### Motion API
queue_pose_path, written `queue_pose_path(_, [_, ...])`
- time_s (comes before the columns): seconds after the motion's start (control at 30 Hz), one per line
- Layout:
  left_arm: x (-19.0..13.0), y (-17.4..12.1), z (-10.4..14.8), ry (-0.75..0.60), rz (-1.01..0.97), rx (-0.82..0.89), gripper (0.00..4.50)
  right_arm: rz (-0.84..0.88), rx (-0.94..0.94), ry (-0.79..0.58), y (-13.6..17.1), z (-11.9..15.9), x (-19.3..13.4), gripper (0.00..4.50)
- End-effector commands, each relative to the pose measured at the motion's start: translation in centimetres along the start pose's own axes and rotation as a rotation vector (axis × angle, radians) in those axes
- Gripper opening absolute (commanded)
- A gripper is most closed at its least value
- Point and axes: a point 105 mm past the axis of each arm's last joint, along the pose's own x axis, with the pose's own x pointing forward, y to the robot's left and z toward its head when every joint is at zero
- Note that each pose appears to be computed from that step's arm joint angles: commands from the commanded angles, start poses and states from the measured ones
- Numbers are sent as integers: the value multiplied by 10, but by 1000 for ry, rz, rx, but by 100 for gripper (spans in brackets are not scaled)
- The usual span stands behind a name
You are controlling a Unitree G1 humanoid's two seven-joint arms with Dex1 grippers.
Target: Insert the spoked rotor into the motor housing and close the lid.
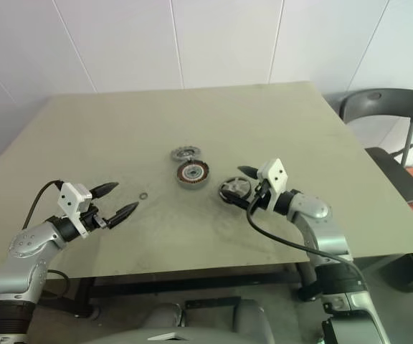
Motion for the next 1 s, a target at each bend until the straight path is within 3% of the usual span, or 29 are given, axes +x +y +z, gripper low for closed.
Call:
queue_pose_path(0.03, [-1,1,14,-50,1,39,445,10,-37,-42,0,16,3,450])
queue_pose_path(1.0, [-3,0,15,-47,17,47,445,31,-23,-46,5,13,10,450])
